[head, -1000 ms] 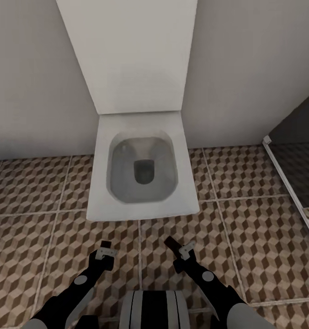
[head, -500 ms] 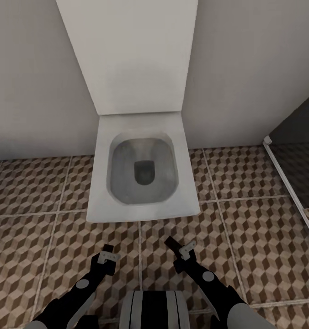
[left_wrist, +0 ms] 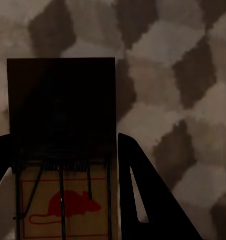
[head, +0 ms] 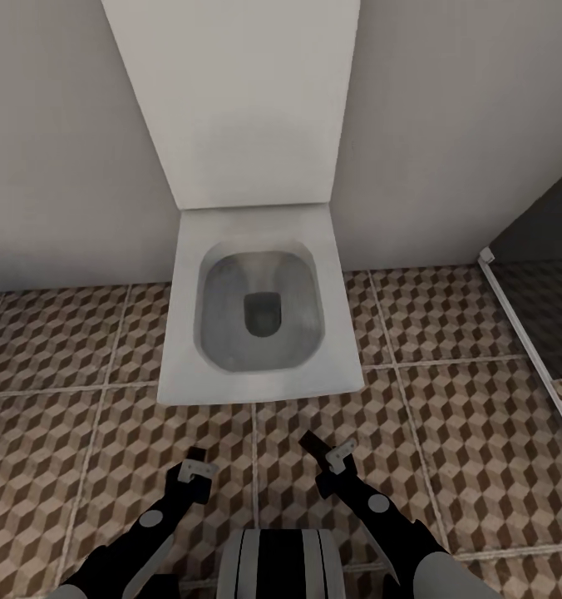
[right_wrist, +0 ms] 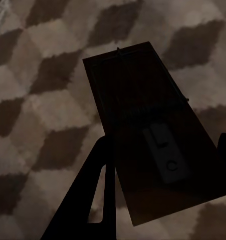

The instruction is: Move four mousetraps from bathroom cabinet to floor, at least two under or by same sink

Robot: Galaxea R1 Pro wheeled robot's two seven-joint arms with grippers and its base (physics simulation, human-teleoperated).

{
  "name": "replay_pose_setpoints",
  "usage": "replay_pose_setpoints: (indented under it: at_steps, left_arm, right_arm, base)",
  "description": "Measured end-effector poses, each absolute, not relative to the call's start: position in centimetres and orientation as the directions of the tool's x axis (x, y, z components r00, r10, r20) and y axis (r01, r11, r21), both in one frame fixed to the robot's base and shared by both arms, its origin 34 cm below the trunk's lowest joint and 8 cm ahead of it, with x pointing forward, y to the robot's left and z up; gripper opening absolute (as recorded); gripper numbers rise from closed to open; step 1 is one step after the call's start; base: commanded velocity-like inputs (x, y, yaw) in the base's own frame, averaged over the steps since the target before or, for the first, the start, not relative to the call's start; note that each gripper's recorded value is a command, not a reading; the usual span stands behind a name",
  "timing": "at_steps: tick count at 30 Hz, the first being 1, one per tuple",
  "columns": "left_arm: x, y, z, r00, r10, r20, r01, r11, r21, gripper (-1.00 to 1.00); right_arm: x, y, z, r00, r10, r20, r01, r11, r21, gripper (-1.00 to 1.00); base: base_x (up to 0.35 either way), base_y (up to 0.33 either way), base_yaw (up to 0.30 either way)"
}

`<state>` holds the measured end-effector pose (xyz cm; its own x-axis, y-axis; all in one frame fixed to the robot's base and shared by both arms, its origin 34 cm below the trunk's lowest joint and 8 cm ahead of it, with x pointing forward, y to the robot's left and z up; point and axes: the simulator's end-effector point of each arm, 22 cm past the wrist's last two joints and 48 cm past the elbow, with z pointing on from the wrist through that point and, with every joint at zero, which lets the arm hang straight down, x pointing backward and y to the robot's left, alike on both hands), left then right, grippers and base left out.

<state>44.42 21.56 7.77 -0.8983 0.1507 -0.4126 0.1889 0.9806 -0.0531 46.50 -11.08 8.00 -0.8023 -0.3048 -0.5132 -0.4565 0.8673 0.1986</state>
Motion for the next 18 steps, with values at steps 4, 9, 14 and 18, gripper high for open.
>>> replay_pose_setpoints:
  at_steps: [4,9,14,18]
  left_arm:
    - [44.39,21.19,7.77,-0.899,0.147,-0.412,0.187,0.981,-0.057,-1.0]
    - [44.41,21.06,7.79,-0.899,0.146,-0.413,0.186,0.981,-0.059,-1.0]
    - [44.44,21.01,7.81,-0.899,0.146,-0.414,0.186,0.981,-0.06,-1.0]
    - [44.46,21.0,7.82,-0.899,0.145,-0.414,0.186,0.981,-0.06,-1.0]
  right_arm:
    - [46.5,-11.08,8.0,-0.802,-0.305,-0.513,-0.457,0.867,0.199,-1.0]
    - [46.5,-11.08,8.0,-0.802,-0.305,-0.513,-0.457,0.867,0.199,-1.0]
    - [46.5,-11.08,8.0,-0.802,-0.305,-0.513,-0.456,0.867,0.199,-1.0]
    - [46.5,-11.08,8.0,-0.802,-0.305,-0.513,-0.456,0.867,0.199,-1.0]
  base:
    - [0.0,0.0,0.0]
    - [0.0,0.0,0.0]
    - [0.0,0.0,0.0]
    - [0.0,0.0,0.0]
